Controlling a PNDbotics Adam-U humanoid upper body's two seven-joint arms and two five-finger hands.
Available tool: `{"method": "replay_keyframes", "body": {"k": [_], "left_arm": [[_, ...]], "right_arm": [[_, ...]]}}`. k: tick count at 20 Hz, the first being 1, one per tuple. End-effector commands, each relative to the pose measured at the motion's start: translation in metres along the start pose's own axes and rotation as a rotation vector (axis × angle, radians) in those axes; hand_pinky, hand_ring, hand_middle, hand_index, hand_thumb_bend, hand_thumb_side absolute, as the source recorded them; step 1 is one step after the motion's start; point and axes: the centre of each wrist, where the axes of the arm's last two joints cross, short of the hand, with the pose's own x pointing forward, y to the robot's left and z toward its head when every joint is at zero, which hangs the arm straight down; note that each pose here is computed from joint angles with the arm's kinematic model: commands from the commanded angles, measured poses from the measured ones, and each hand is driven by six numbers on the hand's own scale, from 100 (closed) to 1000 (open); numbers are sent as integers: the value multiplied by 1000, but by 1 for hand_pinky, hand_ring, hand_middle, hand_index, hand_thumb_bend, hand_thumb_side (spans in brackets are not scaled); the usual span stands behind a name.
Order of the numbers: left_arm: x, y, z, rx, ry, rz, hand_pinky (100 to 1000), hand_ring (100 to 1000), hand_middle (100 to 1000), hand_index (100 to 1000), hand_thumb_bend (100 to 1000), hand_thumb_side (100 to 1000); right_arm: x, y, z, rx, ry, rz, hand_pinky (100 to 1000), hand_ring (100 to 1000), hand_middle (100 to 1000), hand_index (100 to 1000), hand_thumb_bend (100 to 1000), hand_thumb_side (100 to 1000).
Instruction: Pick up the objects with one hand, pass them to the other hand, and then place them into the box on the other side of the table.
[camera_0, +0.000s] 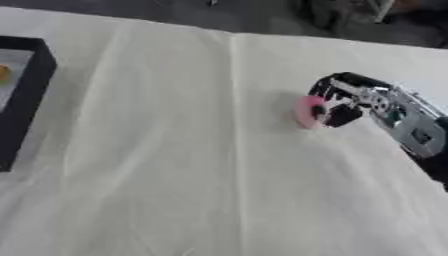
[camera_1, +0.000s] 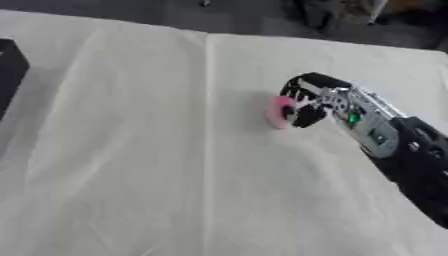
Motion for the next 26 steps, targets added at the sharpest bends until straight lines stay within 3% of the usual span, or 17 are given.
{"method": "replay_keyframes", "body": {"k": [1, 5, 11, 15, 23, 26], "left_arm": [[6, 3, -1, 9, -24, -7, 947, 684, 747, 862, 476, 743], [5, 3, 0, 13, -18, -8, 948, 682, 746, 862, 476, 743], [5, 3, 0, 15, -17, -6, 950, 681, 744, 859, 476, 742], [5, 3, 0, 19, -15, -5, 951, 679, 743, 856, 474, 743], [5, 3, 0, 20, -16, -3, 953, 678, 738, 847, 475, 742], [5, 3, 0, 21, -14, -2, 953, 677, 741, 845, 474, 744]], "right_arm": [[-2, -13, 6, -31, 10, 36, 788, 806, 817, 834, 334, 100], [6, -17, 12, -66, -1, 66, 796, 816, 838, 847, 368, 100], [10, -16, 14, -70, -3, 82, 795, 804, 766, 835, 376, 100], [9, -15, 12, -52, -7, 80, 798, 794, 698, 813, 364, 100], [6, -9, 7, 32, -18, 85, 805, 799, 710, 818, 356, 100], [6, -9, 6, 46, -26, 86, 797, 774, 634, 775, 341, 100]]}}
